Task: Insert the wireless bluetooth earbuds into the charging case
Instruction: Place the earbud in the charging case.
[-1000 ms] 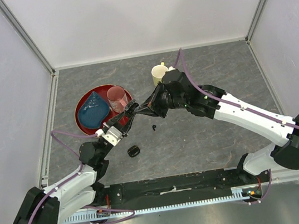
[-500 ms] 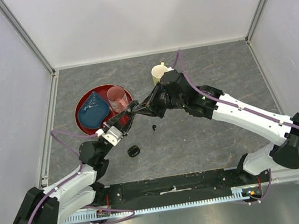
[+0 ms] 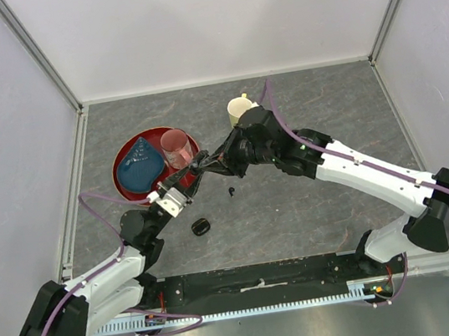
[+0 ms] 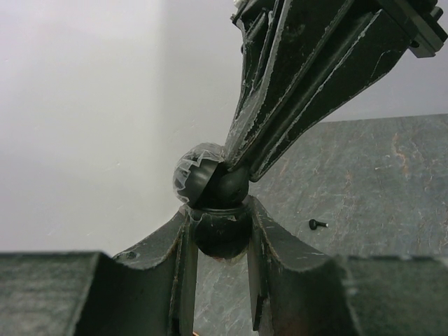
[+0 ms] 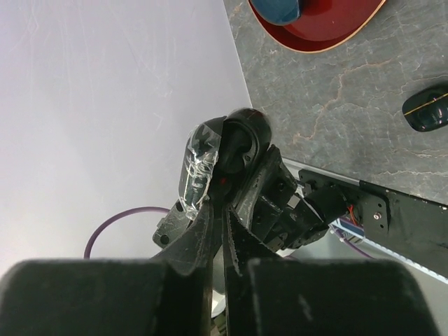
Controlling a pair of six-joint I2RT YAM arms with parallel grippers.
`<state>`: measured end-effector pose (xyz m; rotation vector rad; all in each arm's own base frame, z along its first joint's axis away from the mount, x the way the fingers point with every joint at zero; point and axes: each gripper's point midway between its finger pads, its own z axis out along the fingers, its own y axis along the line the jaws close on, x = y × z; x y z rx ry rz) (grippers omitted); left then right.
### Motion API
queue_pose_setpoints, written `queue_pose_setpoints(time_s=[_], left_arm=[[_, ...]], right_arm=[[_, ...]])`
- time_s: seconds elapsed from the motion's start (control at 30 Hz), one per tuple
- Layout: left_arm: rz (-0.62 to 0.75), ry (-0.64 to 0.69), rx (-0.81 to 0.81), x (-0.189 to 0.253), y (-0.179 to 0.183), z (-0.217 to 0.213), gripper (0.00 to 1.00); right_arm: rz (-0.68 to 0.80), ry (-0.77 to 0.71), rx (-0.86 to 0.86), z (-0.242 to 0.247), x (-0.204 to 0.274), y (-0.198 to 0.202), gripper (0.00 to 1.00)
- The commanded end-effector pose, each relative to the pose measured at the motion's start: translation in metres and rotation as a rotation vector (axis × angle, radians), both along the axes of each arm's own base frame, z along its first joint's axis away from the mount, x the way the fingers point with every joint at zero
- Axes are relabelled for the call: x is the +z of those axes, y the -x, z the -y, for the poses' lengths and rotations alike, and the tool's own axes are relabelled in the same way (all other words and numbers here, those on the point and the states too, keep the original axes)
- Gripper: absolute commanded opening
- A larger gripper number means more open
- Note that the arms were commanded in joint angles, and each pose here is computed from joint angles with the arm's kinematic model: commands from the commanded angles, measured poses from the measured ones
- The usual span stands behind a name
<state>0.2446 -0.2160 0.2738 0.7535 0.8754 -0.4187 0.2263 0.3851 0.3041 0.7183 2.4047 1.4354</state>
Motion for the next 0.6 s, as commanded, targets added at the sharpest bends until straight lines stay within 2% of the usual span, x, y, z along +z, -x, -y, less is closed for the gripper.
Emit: queue_pose_setpoints(time_s=[0.0, 0.07, 0.33, 0.43, 0.57], left_arm=[[0.143, 0.012, -0.025, 0.037, 0.011, 0.004, 0.02], [0.143, 0.011, -0.03, 0.037, 0.012, 0.005, 0.02], [0.141, 0.003, -0.039, 0.036, 0.013, 0.008, 0.02], [0.135, 0.004, -0.038, 0.035, 0.013, 0.008, 0.02], [0.126, 0.012, -0.039, 0.035, 0.013, 0.007, 0.02]], right_arm=[[0.001, 0.008, -0.006, -0.007, -0.006, -0.003, 0.15], [0.015, 0.023, -0.002, -0.007, -0.007, -0.003, 0.2], [0.046, 0.044, 0.0, -0.009, -0.003, -0.006, 0.19], [0.079, 0.045, -0.017, -0.005, 0.004, -0.009, 0.37], [0.167, 0.038, -0.052, 0.005, 0.027, -0.015, 0.46]])
